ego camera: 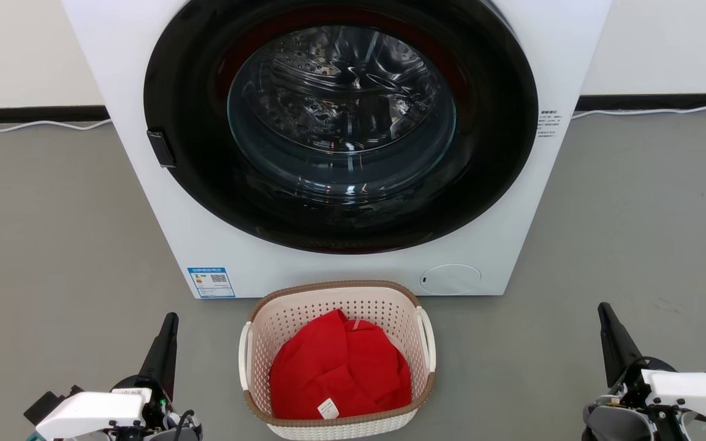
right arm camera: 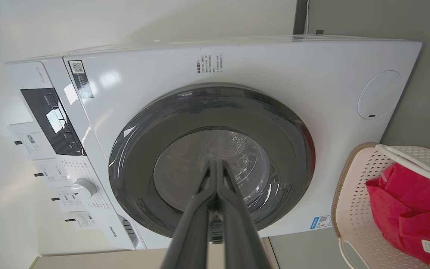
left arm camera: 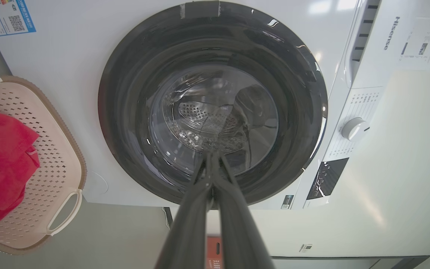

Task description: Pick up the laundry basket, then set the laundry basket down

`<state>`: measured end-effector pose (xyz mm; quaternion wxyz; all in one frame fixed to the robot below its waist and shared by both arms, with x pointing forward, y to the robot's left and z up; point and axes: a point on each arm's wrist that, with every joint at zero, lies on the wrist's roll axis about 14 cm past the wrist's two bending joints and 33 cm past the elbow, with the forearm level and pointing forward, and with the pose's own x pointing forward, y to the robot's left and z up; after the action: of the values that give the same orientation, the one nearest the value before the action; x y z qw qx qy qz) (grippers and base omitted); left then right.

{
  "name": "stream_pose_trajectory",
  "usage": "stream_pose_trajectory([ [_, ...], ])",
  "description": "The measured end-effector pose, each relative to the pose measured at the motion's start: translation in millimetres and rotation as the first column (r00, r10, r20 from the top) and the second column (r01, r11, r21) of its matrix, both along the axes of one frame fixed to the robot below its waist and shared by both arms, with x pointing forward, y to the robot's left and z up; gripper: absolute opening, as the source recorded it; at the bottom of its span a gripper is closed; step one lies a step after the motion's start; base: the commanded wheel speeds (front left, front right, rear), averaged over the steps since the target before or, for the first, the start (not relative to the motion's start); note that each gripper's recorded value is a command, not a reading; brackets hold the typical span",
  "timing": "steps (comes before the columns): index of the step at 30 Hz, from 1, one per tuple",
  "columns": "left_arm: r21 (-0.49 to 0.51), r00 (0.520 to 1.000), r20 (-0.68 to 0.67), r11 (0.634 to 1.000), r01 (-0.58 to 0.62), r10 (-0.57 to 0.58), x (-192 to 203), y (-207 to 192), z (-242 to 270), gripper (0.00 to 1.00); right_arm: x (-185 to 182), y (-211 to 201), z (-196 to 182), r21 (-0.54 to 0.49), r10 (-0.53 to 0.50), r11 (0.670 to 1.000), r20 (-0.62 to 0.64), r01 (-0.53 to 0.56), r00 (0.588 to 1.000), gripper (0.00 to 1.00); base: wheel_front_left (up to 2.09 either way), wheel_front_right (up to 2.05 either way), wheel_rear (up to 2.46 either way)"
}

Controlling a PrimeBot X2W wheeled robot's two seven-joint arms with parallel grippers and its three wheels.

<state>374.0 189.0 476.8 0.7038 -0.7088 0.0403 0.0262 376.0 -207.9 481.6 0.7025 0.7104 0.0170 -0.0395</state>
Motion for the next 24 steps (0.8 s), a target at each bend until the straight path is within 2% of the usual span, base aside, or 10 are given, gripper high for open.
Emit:
stream_pose_trajectory([
  [24, 0.0, 1.0, 0.0, 1.0, 0.0, 0.0, 0.0, 0.0, 0.0, 0.0, 0.0, 0.0, 0.0, 0.0, 0.0, 1.0, 0.0, 0.0, 1.0, 0.0, 0.0, 0.0, 0.0],
])
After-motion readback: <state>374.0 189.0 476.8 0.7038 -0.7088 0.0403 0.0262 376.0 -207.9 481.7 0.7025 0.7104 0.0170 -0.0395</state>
